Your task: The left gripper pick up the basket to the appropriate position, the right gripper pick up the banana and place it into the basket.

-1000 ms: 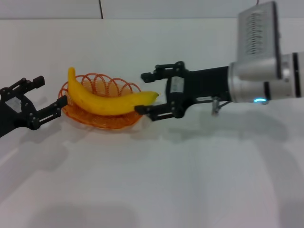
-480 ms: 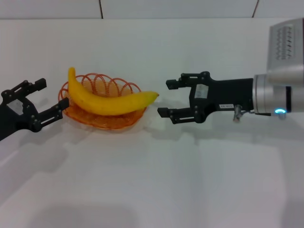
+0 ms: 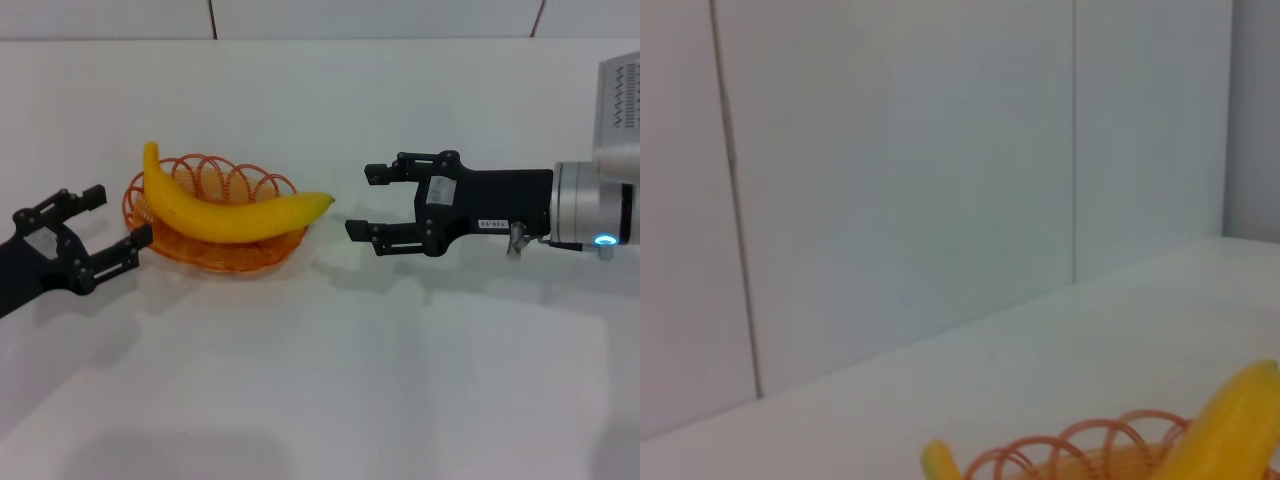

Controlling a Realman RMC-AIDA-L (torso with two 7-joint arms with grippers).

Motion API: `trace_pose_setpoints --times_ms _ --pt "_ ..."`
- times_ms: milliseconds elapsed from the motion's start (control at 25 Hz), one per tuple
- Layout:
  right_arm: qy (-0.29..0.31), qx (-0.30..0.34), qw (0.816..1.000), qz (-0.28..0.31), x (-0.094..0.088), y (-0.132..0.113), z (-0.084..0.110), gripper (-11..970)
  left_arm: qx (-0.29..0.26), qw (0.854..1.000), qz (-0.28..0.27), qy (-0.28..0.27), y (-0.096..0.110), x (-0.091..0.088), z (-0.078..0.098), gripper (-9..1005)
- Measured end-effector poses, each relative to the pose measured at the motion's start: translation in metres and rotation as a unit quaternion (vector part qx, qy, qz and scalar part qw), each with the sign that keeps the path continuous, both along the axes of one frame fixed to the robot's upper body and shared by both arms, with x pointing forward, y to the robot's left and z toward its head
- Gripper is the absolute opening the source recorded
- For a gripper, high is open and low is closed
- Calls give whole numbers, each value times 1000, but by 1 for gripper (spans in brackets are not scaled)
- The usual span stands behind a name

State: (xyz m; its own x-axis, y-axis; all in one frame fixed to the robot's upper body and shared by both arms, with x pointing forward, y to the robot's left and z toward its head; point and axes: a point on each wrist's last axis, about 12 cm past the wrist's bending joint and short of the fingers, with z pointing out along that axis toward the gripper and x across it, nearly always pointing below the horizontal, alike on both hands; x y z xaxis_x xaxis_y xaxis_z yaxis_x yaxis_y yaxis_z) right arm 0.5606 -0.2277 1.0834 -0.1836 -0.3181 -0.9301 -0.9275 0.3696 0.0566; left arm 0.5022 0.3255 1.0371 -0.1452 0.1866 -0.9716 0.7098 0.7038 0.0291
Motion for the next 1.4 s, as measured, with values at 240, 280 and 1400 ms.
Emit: trace_pose_setpoints --times_ms 240,280,1400 --pt "7 0 1000 -4 -1 -2 -3 788 -1 1000 -4 13 -1 -3 -3 800" --pt "9 1 1000 -7 -2 -3 -4 788 -2 1000 -3 14 -1 -4 -4 800" --pt "30 9 999 -43 -5 -20 -15 788 -6 1000 2 26 0 -10 -9 800"
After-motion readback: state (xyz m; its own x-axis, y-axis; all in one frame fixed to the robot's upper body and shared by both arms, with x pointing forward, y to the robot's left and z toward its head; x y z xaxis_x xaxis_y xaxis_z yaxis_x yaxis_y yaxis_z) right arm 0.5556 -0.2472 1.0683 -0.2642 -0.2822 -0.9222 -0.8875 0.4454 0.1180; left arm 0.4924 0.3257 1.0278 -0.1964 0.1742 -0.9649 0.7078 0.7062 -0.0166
